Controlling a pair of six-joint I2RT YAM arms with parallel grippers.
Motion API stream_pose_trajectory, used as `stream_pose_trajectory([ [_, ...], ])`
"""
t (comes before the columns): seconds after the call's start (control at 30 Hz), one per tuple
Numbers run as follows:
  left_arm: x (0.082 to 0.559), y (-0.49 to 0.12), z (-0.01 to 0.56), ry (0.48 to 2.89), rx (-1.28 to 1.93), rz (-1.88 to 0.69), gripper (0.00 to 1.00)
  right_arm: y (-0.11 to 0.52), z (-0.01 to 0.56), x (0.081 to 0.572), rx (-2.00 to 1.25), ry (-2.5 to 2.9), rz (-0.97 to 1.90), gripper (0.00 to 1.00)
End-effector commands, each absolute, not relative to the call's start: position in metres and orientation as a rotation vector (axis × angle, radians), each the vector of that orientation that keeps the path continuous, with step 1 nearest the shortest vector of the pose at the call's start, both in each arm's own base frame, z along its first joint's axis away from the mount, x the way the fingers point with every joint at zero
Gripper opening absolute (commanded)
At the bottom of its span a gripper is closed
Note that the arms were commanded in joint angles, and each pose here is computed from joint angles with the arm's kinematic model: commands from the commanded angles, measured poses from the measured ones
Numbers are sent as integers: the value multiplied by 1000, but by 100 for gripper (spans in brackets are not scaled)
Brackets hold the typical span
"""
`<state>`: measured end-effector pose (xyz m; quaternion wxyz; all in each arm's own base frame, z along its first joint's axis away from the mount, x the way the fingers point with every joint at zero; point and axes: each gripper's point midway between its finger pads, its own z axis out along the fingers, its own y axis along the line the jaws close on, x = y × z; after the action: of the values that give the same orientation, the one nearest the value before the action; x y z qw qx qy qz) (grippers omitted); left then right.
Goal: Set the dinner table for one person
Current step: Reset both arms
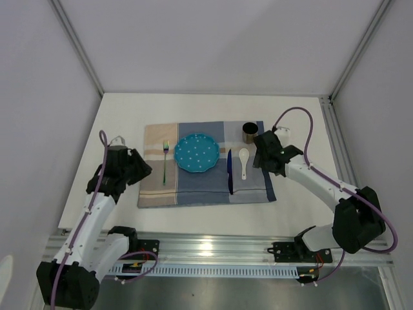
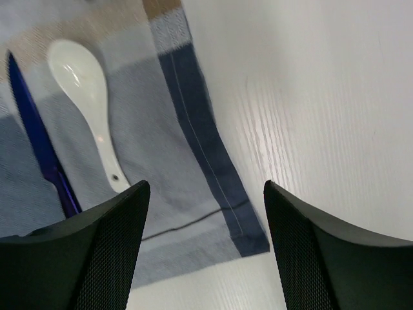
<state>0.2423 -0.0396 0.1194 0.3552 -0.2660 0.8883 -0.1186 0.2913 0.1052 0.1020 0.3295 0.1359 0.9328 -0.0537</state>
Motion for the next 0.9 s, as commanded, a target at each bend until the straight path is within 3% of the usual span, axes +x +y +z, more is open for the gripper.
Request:
stream_pose_trajectory([
  [0.0,292,-66,204,2092,-258,-384,54,109,144,336,342,2313,-112,75],
  [0.23,309,-68,255,1976,-105,-227,60,105,173,341,334,2219,-62,74],
  [0.4,297,-75,241,1947,-82,-181,61,88,191,338,313,2111,-102,76],
  [0.87,286,-80,206,2072,-5,-51,65,75,174,326,249,2117,-226,77],
])
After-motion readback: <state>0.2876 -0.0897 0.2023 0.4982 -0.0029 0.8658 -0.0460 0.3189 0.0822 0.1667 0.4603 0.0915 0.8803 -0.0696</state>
